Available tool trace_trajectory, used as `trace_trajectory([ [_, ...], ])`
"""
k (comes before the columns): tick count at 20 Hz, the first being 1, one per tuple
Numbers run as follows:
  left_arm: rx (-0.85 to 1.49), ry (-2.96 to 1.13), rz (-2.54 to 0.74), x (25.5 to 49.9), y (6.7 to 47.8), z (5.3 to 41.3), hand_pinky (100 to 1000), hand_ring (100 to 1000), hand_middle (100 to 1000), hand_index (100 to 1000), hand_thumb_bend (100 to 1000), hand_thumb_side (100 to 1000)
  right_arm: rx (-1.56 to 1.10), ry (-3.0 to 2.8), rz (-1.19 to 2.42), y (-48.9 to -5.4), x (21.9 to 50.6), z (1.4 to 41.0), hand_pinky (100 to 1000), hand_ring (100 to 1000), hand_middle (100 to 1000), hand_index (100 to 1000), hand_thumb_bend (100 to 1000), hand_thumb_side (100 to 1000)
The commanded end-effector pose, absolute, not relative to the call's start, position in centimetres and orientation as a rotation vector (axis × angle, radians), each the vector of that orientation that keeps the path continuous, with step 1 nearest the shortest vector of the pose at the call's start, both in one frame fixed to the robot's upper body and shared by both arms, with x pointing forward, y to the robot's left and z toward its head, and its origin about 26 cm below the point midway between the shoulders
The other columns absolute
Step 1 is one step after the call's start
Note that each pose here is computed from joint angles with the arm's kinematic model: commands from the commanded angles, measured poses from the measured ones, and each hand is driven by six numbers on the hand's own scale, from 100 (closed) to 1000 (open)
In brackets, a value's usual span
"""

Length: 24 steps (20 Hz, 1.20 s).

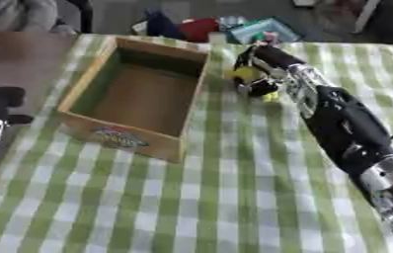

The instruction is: Pick up objects on the table and place them in the box.

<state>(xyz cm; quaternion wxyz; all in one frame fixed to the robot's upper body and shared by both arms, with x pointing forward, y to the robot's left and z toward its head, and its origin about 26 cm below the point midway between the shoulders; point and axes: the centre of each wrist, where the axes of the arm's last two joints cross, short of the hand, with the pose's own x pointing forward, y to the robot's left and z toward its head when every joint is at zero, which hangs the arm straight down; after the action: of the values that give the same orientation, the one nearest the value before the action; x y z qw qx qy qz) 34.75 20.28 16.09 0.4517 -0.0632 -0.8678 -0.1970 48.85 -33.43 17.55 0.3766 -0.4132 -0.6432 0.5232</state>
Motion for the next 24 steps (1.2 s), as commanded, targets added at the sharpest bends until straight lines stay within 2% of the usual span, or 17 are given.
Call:
trace_trajectory([
  [1,-0.159,-2.172,-0.492,34.6,20.2,16.9,699,866,724,651,100,565,-1.151,-1.770,1.271,-33.9,48.7,20.8,123,193,355,574,100,198],
  [7,-0.155,-2.168,-0.490,34.5,20.3,16.8,698,866,723,651,100,560,-1.182,-1.942,1.218,-33.0,48.4,24.0,114,186,344,568,100,174],
  [13,-0.163,-2.169,-0.496,34.5,20.1,16.8,698,866,722,651,100,552,-1.097,-2.074,1.302,-29.8,48.3,26.4,128,193,352,575,100,156],
  [24,-0.213,-2.194,-0.515,34.4,19.3,17.5,696,863,719,651,100,527,-0.887,-2.115,1.544,-22.2,49.0,25.8,170,231,370,591,100,195],
])
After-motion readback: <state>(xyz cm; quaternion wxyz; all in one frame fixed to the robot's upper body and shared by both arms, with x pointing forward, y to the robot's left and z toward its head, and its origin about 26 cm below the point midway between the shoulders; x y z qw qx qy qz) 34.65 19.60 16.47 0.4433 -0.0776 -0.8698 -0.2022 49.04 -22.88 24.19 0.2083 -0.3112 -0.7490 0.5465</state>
